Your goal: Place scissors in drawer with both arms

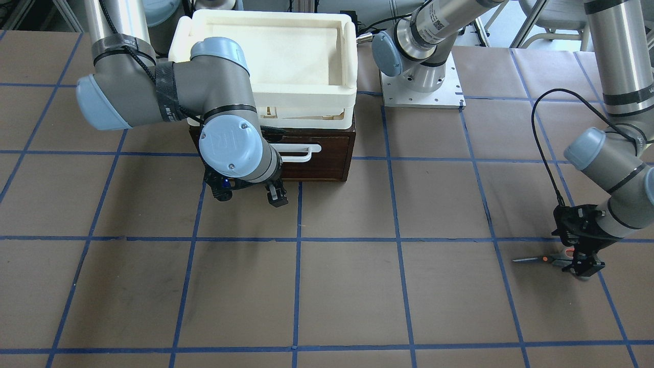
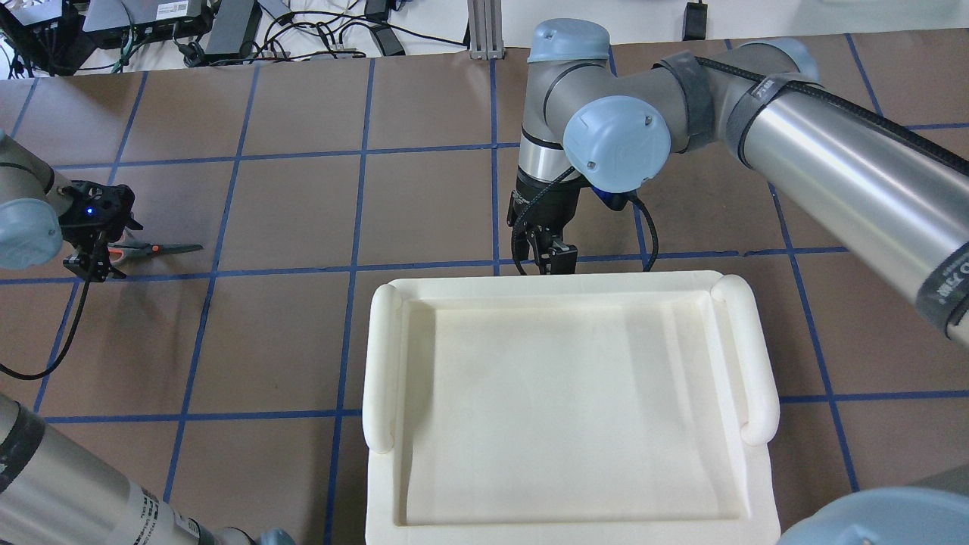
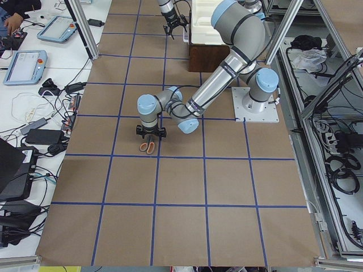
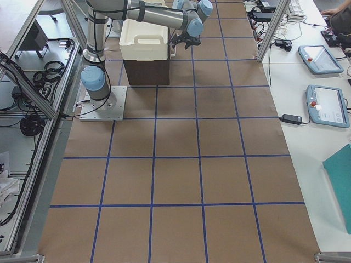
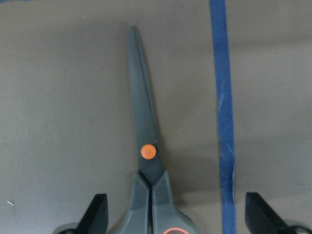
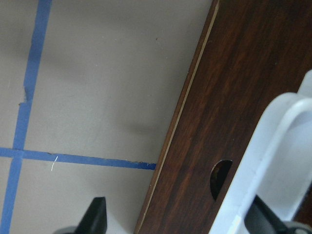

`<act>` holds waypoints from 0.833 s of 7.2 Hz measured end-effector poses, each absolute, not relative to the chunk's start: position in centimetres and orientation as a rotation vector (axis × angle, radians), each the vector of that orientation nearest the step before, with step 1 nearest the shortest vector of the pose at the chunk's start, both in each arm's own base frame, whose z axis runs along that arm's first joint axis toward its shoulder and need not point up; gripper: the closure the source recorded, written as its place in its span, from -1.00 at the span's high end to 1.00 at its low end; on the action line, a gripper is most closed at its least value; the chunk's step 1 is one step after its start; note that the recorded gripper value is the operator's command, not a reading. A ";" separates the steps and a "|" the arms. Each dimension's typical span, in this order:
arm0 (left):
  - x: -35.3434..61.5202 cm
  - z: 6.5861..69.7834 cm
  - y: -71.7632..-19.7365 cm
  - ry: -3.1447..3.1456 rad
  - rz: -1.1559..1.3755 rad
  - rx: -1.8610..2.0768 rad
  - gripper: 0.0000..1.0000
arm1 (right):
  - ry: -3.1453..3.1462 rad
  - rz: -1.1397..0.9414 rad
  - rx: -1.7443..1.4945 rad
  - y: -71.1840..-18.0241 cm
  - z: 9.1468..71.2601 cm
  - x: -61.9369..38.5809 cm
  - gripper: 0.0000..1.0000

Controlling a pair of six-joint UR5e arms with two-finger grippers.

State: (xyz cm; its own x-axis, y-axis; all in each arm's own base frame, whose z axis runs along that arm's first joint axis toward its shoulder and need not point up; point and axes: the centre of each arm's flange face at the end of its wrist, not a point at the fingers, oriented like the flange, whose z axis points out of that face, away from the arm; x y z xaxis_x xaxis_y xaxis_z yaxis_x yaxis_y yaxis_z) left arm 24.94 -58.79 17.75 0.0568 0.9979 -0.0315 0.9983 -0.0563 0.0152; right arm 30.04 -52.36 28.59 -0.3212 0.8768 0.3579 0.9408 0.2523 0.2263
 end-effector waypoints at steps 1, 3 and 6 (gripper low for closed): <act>24.9 17.4 -58.8 2.154 -0.022 2.244 0.99 | -2.356 -0.603 -1.728 -52.4 28.5 30.1 0.99; 24.9 16.7 -58.8 2.169 -0.021 2.240 0.96 | -2.374 -0.559 -1.731 -52.8 28.6 30.0 0.95; 25.1 16.6 -59.0 2.152 -0.023 2.247 -0.21 | -2.379 -0.449 -1.705 -53.1 28.6 29.5 0.96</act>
State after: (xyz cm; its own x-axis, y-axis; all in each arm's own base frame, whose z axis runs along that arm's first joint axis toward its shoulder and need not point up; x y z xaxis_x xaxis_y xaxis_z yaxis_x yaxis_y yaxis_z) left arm 25.05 -59.00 16.64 0.0435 0.9986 -0.0313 0.9990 -0.0431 0.0116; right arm 29.49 -53.07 28.63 -0.3261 0.8906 0.3169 0.9449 0.2967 0.1383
